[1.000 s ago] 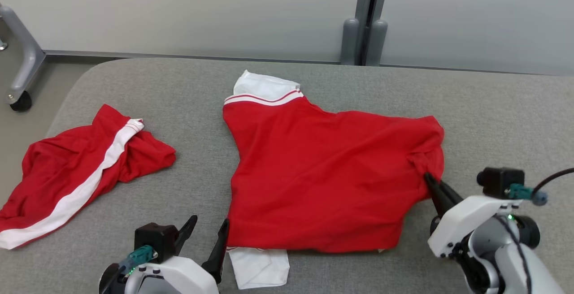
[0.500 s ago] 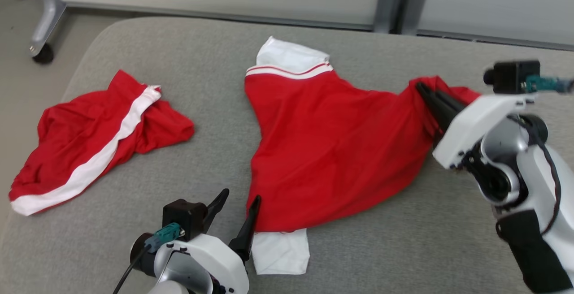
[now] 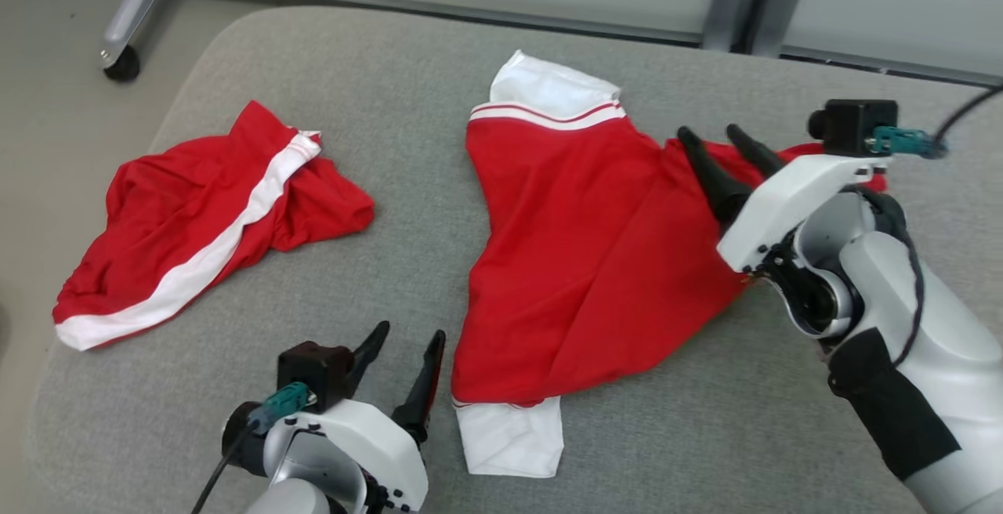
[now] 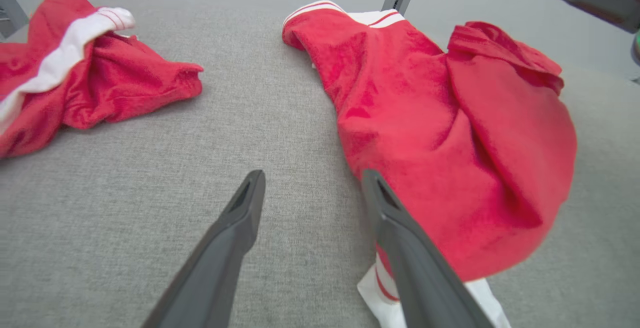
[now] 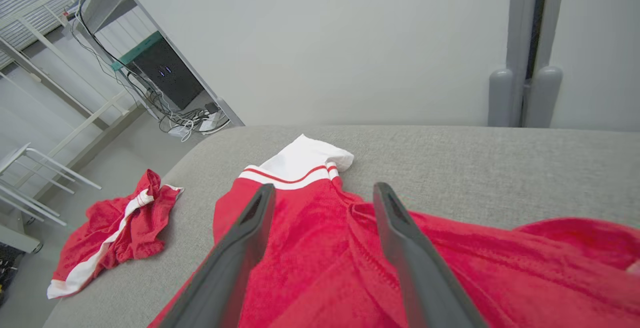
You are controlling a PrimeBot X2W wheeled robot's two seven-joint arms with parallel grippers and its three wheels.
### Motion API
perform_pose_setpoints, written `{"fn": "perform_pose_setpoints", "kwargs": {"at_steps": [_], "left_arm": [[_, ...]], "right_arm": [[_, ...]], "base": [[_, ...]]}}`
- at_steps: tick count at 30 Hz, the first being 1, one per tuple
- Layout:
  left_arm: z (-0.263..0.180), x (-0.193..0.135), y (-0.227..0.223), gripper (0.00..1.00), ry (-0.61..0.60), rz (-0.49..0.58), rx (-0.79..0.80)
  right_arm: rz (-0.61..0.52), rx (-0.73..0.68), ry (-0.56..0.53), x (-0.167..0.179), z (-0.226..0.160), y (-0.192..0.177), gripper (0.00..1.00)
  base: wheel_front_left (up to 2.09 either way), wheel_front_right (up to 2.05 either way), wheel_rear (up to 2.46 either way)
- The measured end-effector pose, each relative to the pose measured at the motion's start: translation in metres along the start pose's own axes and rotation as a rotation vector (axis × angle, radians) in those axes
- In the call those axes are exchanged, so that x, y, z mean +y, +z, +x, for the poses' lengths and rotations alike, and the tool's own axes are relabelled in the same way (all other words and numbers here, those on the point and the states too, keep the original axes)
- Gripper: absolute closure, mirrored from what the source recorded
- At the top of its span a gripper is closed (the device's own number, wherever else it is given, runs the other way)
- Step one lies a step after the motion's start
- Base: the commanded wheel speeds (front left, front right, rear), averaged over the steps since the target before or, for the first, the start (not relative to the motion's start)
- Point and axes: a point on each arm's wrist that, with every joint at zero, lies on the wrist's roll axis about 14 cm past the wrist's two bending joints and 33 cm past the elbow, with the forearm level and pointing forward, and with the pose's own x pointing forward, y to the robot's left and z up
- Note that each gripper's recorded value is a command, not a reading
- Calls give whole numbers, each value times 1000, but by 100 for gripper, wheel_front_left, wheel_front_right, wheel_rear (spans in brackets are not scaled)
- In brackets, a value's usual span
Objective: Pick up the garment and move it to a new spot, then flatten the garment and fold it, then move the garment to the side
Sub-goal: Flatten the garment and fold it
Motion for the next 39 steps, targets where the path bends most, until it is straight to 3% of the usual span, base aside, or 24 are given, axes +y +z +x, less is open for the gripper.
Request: {"fn": "perform_pose_setpoints", "kwargs": {"at_steps": [6,10,14,27,37,38,39], "left_arm": [[-5,-5,28,0,-10,-17,-136],[-9,-12,44,0,-30,-17,-221],[-11,-17,54,0,-44,-13,-273],[-18,0,46,0,18,-32,-263],[-25,16,41,0,74,-40,-254],[-25,16,41,0,74,-40,-254],[-24,17,40,0,76,-40,-252]], "right_arm": [[-25,-227,-96,-33,-54,32,0],[-13,-235,-199,-62,-98,8,0],[29,-202,-242,-70,-119,-19,0],[-52,58,-231,-75,-78,-65,0],[-45,82,-255,-83,-61,-71,0],[-45,82,-255,-83,-61,-71,5],[-45,76,-255,-83,-59,-69,47]], "base": [[0,0,0],[0,0,0],[0,0,0],[0,0,0],[0,0,0],[0,0,0],[0,0,0]]}}
